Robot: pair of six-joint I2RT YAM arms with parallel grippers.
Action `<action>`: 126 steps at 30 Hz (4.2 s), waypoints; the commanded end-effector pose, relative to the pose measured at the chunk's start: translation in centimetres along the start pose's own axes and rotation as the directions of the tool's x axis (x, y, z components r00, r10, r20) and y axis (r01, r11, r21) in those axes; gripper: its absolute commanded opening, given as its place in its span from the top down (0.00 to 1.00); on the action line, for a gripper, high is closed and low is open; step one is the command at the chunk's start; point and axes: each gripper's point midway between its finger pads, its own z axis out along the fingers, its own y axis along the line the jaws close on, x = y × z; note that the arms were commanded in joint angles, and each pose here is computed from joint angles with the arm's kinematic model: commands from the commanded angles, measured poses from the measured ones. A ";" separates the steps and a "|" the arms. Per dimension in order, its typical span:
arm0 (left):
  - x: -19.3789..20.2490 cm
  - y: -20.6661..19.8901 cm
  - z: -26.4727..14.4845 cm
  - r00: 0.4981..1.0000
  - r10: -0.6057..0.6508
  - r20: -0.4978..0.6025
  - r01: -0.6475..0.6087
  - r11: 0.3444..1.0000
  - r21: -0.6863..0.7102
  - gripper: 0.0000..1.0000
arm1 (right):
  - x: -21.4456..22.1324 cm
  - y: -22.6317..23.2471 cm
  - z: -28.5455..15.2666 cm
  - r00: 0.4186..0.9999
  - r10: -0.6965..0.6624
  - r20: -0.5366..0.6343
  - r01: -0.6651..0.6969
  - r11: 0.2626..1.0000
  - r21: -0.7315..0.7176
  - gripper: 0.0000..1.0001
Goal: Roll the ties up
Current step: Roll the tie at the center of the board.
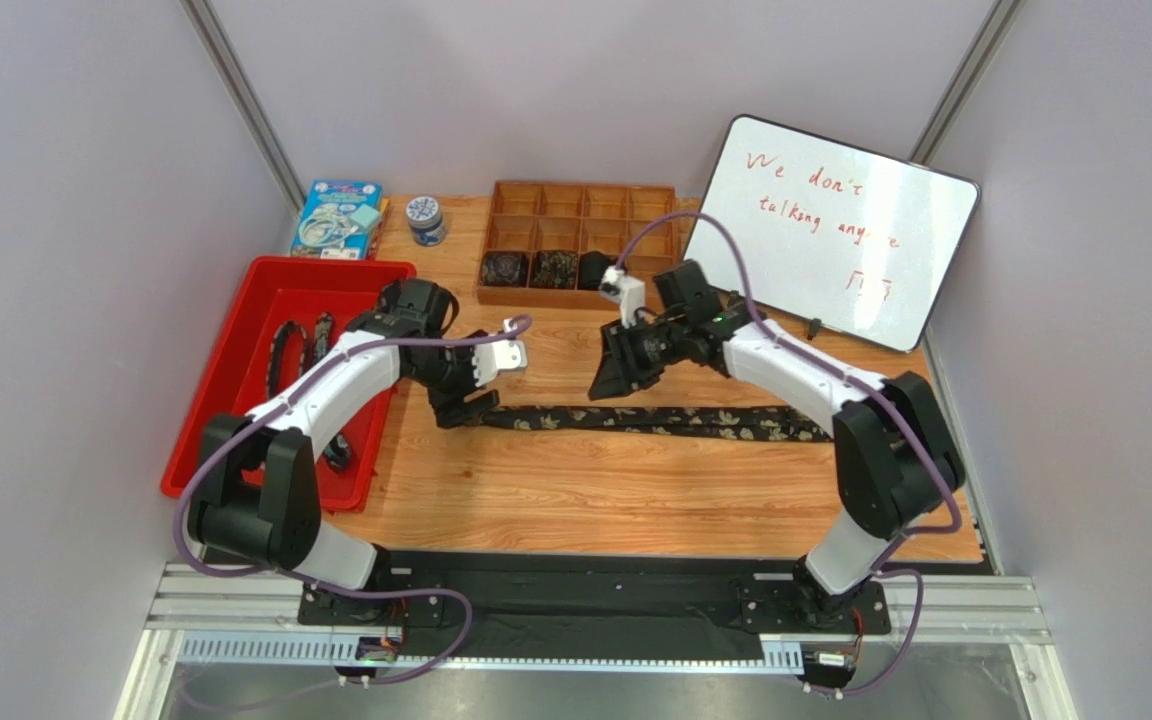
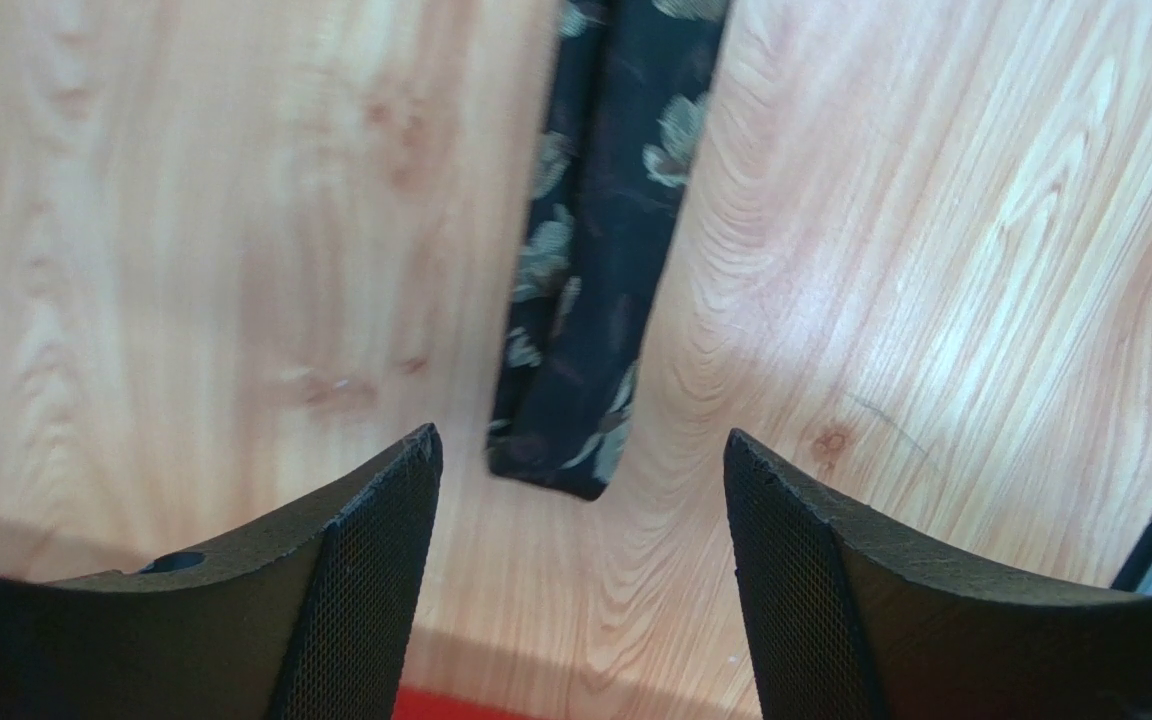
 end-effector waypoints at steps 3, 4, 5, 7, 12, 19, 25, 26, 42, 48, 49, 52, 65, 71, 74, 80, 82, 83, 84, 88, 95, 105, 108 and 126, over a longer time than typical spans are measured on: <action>-0.6 0.3 2.1 0.988 0.129 0.084 -0.130 0.991 0.010 0.25 | 0.3 1.5 5.8 0.994 0.102 -0.027 -0.103 0.994 -0.044 0.67; -1.5 0.7 2.0 0.985 0.139 0.099 -0.141 0.990 0.006 0.25 | 0.1 1.3 6.0 0.994 0.108 -0.027 -0.110 0.993 -0.046 0.68; -1.8 1.0 2.2 0.985 0.147 0.085 -0.148 0.989 0.001 0.25 | 0.2 1.1 6.3 0.993 0.114 -0.031 -0.115 0.992 -0.044 0.68; -1.9 1.5 3.3 0.985 0.170 0.032 -0.170 0.985 0.005 0.25 | 0.2 0.6 6.7 0.991 0.129 -0.038 -0.131 0.991 -0.042 0.68; -2.2 1.0 5.9 0.960 0.273 -0.062 -0.269 0.961 0.061 0.24 | -0.4 -0.2 6.2 0.978 0.206 -0.027 -0.208 0.976 -0.060 0.68; -2.5 0.5 7.8 0.947 0.305 -0.097 -0.288 0.944 0.164 0.24 | -0.6 0.5 5.7 0.954 0.298 -0.022 -0.299 0.948 -0.109 0.64; -1.9 0.3 9.2 0.945 0.297 -0.139 -0.263 0.940 0.218 0.49 | -0.7 0.7 6.0 0.941 0.336 -0.037 -0.338 0.933 -0.126 0.62; -1.9 0.2 9.4 0.946 0.291 -0.140 -0.257 0.941 0.220 0.53 | -0.7 0.8 6.1 0.937 0.346 -0.040 -0.348 0.929 -0.130 0.62; -2.5 0.5 5.3 0.969 0.228 -0.090 -0.213 0.965 0.156 0.25 | -1.1 1.3 10.2 0.933 0.354 -0.063 -0.359 0.926 -0.119 0.68; 0.2 2.0 3.7 0.976 0.184 -0.120 -0.169 0.978 0.125 0.21 | -1.1 1.9 12.1 0.922 0.381 -0.073 -0.387 0.913 -0.127 0.74; 0.7 2.3 3.4 0.978 0.170 -0.121 -0.156 0.981 0.118 0.20 | -1.5 2.2 12.3 0.923 0.380 -0.063 -0.385 0.912 -0.140 0.75; 1.4 2.4 3.3 0.980 0.159 -0.123 -0.145 0.983 0.114 0.20 | -1.6 2.7 13.7 0.910 0.408 -0.066 -0.414 0.895 -0.165 0.79; 4.1 2.6 4.5 0.973 0.169 -0.159 -0.149 0.980 0.131 0.27 | 1.0 -1.0 19.0 0.821 0.563 -0.091 -0.569 0.821 -0.049 0.93; 3.2 2.6 4.1 0.976 0.174 -0.132 -0.157 0.979 0.126 0.50 | 4.1 -2.4 19.4 0.770 0.625 -0.130 -0.628 0.778 0.020 0.97; 2.0 2.8 3.2 0.979 0.176 -0.104 -0.164 0.979 0.119 0.56 | 4.6 -2.3 19.3 0.768 0.625 -0.140 -0.629 0.777 0.024 0.98; -1.6 2.3 2.4 0.980 0.196 -0.035 -0.190 0.973 0.131 0.58 | 4.4 -2.2 19.3 0.767 0.625 -0.144 -0.629 0.777 0.017 0.98; -1.5 2.3 2.7 0.980 0.195 -0.048 -0.186 0.972 0.141 0.45 | 4.2 -2.0 19.2 0.775 0.616 -0.142 -0.620 0.784 0.013 0.98; -1.4 2.3 2.7 0.979 0.194 -0.059 -0.184 0.972 0.144 0.42 | 4.2 -2.0 19.2 0.775 0.616 -0.141 -0.620 0.784 0.014 0.98; -0.7 2.5 2.7 0.977 0.193 -0.086 -0.180 0.973 0.144 0.37 | 4.2 -2.1 19.2 0.775 0.616 -0.141 -0.620 0.784 0.015 0.98; 2.3 2.9 3.3 0.969 0.196 -0.148 -0.175 0.974 0.146 0.27 | 4.3 -2.2 19.2 0.769 0.623 -0.143 -0.627 0.779 0.016 0.99; 4.7 4.1 4.2 0.964 0.200 -0.174 -0.183 0.977 0.112 0.20 | 4.5 -2.3 19.1 0.771 0.620 -0.143 -0.624 0.781 0.020 0.99; 4.2 4.2 4.1 0.971 0.169 -0.168 -0.144 0.978 0.151 0.55 | 4.4 -2.3 19.2 0.765 0.628 -0.144 -0.632 0.775 0.020 0.99; 2.2 3.5 2.6 0.981 0.160 -0.111 -0.143 0.979 0.147 0.59 | 4.4 -2.4 19.2 0.765 0.628 -0.143 -0.632 0.775 0.021 0.99; -4.5 -0.1 6.7 0.984 0.173 -0.051 -0.152 0.950 0.273 0.63 | 1.5 0.3 16.1 0.791 0.592 -0.153 -0.605 0.795 -0.052 0.92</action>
